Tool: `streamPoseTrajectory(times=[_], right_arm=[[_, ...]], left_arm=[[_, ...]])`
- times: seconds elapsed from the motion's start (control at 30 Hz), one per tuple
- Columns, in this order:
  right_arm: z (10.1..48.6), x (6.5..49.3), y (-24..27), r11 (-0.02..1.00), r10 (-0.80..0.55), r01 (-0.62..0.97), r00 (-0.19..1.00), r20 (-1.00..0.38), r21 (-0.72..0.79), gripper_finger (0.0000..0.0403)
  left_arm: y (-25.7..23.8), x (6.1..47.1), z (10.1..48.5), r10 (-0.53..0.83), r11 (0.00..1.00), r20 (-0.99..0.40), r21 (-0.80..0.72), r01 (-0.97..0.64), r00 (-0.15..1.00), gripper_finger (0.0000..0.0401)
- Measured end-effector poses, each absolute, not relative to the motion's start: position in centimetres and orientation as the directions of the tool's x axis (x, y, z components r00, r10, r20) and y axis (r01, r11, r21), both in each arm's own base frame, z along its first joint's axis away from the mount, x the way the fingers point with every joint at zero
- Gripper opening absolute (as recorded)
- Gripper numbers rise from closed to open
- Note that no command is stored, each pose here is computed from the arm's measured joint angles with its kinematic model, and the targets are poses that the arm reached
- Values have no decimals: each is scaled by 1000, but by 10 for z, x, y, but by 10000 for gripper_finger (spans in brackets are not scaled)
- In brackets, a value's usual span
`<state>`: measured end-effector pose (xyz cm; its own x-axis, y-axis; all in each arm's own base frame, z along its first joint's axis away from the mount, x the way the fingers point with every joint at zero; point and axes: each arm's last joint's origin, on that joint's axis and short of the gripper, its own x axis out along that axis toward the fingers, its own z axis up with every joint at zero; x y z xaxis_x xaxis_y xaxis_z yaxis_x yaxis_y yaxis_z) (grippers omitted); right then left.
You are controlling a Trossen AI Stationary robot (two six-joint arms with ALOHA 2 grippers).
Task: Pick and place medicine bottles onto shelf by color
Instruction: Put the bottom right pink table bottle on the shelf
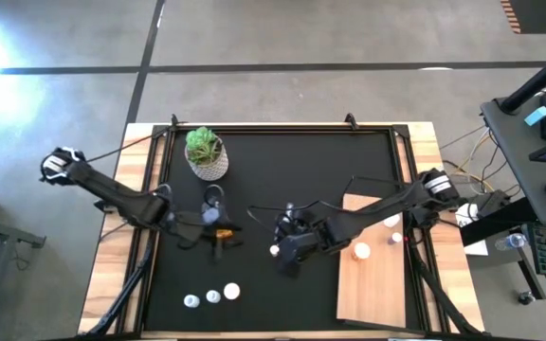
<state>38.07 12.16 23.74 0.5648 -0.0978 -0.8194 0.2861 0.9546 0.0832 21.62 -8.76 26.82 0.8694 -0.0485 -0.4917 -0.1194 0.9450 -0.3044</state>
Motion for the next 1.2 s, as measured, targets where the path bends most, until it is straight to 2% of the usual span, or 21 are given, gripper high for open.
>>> streamPoseTrajectory(times=[0.17, 0.5, 1.0, 1.2], right_arm=[[223, 391, 125, 959, -94, 272, 578, -810, 82, 281], [199, 401, 128, 982, -112, 188, 562, -820, -6, 281], [185, 406, 124, 975, -107, 220, 587, -803, 31, 281], [170, 410, 123, 967, -89, 246, 565, -821, 64, 265]], left_arm=[[-89, 206, 278, -79, 941, -452, -328, -83, 888, 184], [-93, 206, 274, -95, 945, -475, -318, -71, 875, 184], [-94, 205, 265, -114, 946, -497, -318, -59, 860, 184], [-93, 205, 265, -114, 946, -498, -318, -59, 860, 184]])
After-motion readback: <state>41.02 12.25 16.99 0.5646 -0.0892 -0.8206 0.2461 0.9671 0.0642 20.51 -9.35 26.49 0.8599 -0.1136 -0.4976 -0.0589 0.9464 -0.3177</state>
